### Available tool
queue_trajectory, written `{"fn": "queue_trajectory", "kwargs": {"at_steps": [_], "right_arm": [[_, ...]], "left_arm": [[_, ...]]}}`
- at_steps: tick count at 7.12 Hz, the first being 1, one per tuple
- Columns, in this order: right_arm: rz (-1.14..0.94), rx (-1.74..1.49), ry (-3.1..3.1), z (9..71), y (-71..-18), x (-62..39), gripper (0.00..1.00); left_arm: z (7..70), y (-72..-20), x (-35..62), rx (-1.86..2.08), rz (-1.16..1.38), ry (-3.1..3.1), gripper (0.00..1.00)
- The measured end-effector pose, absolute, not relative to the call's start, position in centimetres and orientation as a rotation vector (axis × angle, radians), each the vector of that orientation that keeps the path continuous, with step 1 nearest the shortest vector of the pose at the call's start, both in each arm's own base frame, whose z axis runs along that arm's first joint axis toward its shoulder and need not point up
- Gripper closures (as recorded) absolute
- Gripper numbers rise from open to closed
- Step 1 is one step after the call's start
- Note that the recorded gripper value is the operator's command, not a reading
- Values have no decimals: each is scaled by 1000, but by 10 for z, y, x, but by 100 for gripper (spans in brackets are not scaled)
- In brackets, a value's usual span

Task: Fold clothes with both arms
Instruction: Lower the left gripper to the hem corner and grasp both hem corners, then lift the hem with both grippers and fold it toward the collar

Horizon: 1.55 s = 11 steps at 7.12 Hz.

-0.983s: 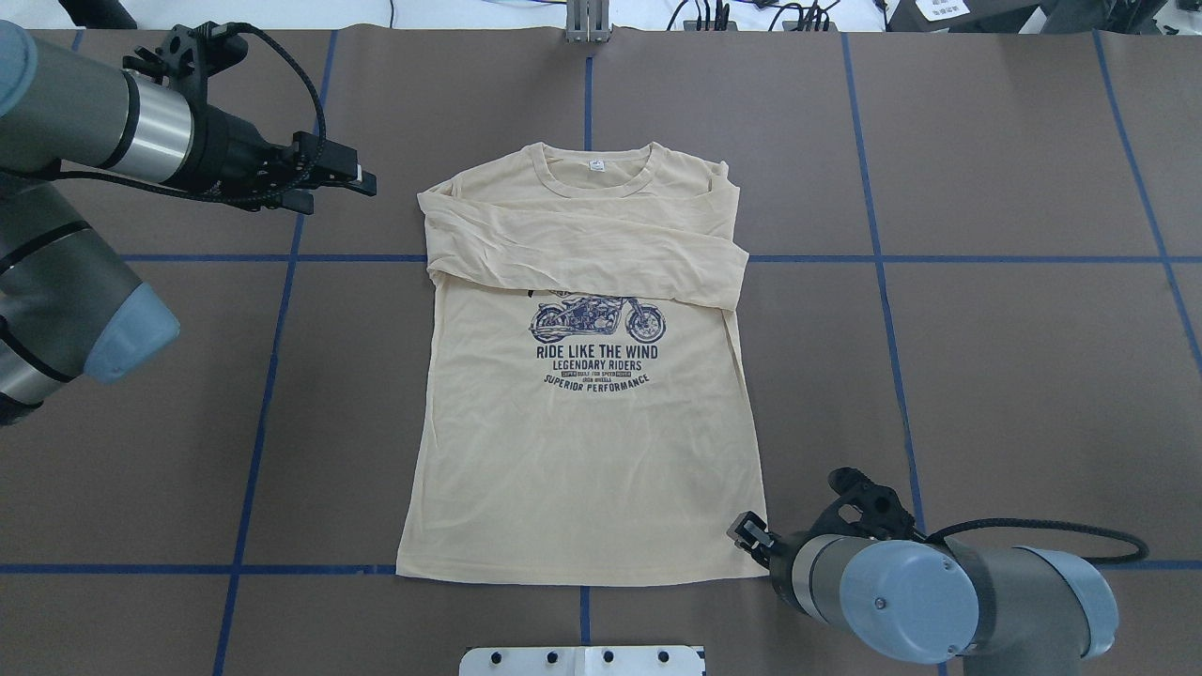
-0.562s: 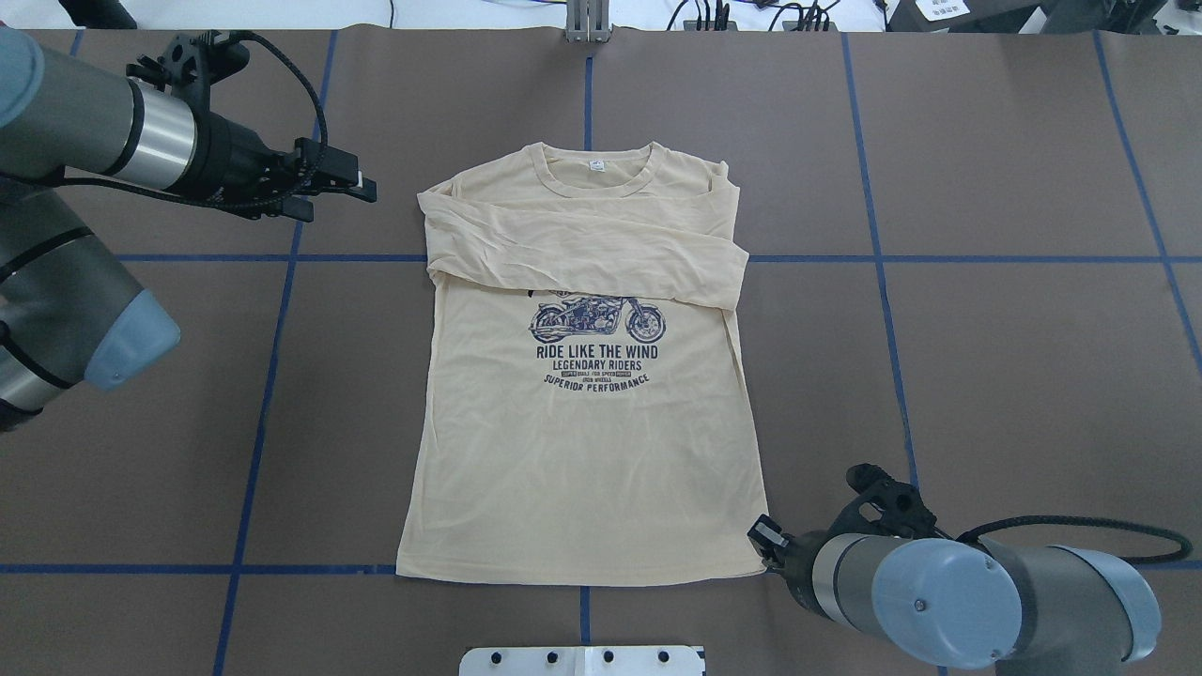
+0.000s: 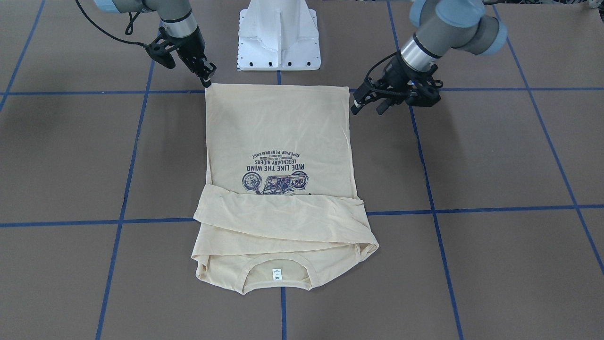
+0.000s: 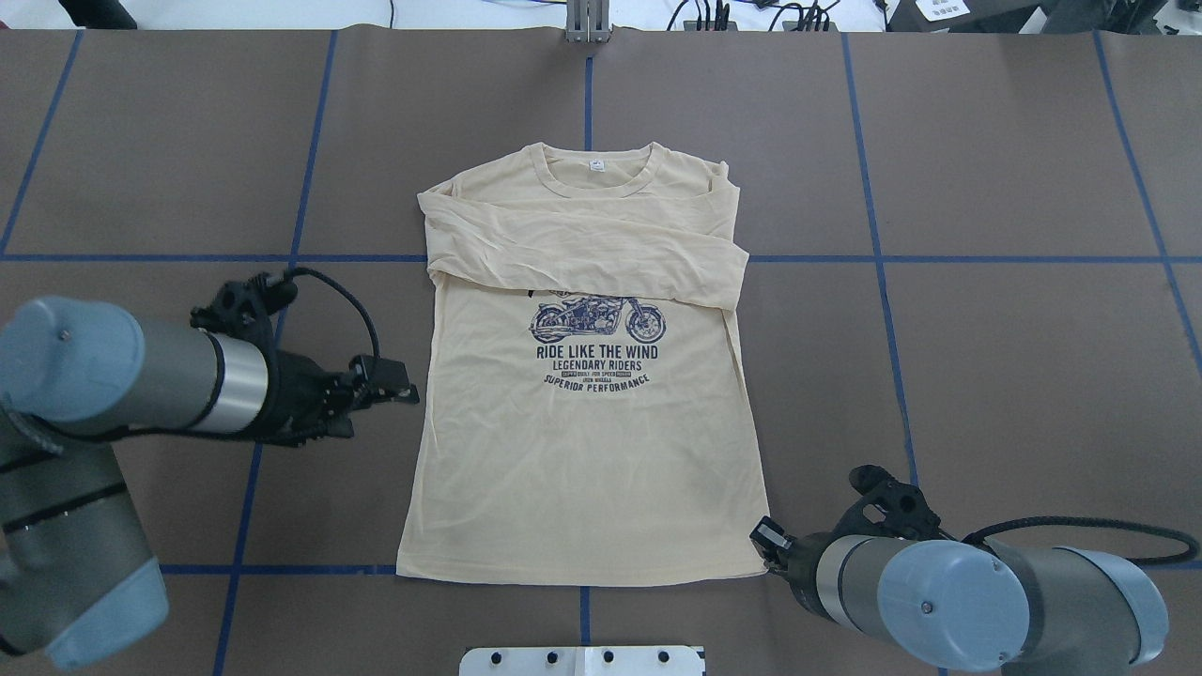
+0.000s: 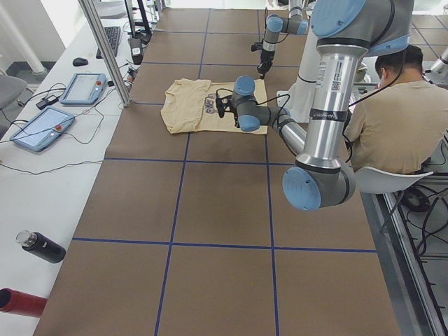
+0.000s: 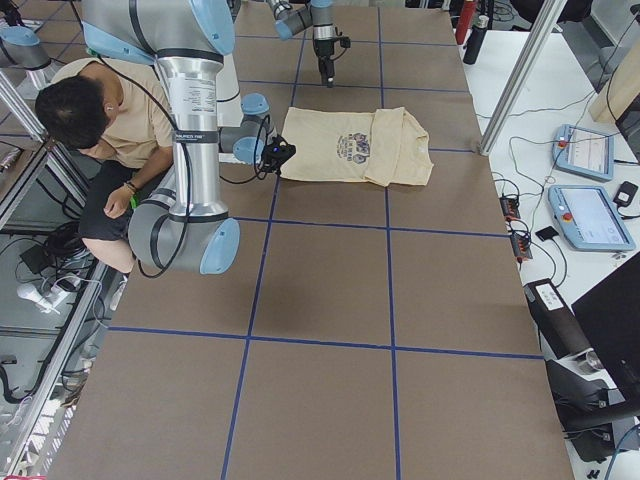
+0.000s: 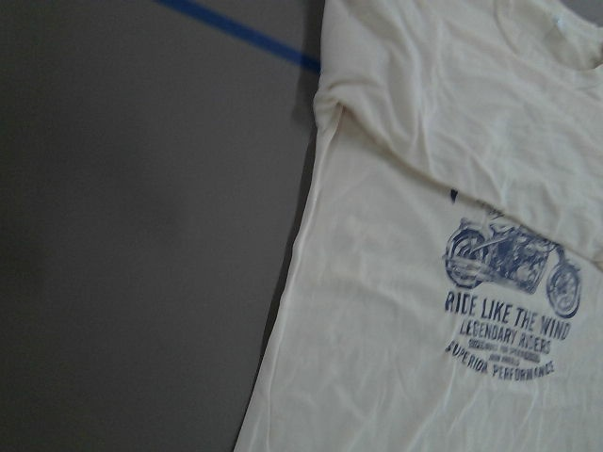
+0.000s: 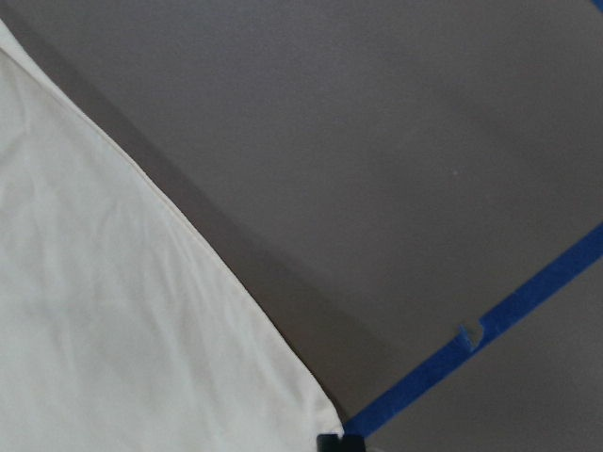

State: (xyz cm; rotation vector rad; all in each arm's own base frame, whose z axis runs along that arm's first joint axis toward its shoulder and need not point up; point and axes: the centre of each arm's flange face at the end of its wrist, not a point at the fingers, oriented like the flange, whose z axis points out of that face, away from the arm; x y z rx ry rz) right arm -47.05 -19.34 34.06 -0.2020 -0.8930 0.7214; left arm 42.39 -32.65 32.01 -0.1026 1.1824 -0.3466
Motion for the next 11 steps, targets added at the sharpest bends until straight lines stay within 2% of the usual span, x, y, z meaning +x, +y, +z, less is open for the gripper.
{"fn": "queue_trajectory", "kwargs": {"at_steps": [1,3,4,6,7,8,9,10,11], "right_arm": [[721,-204,-897,339,-193,-470,100],[721,-206,-903,336,-193,-468,100],[721,-206,-905,335,-193,-468,100],[721,-206,-908,334,-193,-468,100],[721,-206,-908,334,-193,-468,100],[721,-205,-908,334,-193,-468,100],[721,-205,-907,334,-193,-468,100],[722,-205,-906,334,-193,-468,100],[721,-205,-907,334,-193,-467,100]], "left_arm": [[323,-286,453,-158,-354,1115,31],[334,-233,490,-202,-361,1035,35],[339,-224,497,-207,-361,1019,41],[345,-220,499,-209,-361,1003,43],[347,-220,499,-208,-361,998,53],[349,-220,499,-208,-362,995,58],[350,-219,500,-209,-362,992,94],[351,-219,500,-209,-362,990,100],[352,-219,501,-209,-360,989,100]]}}
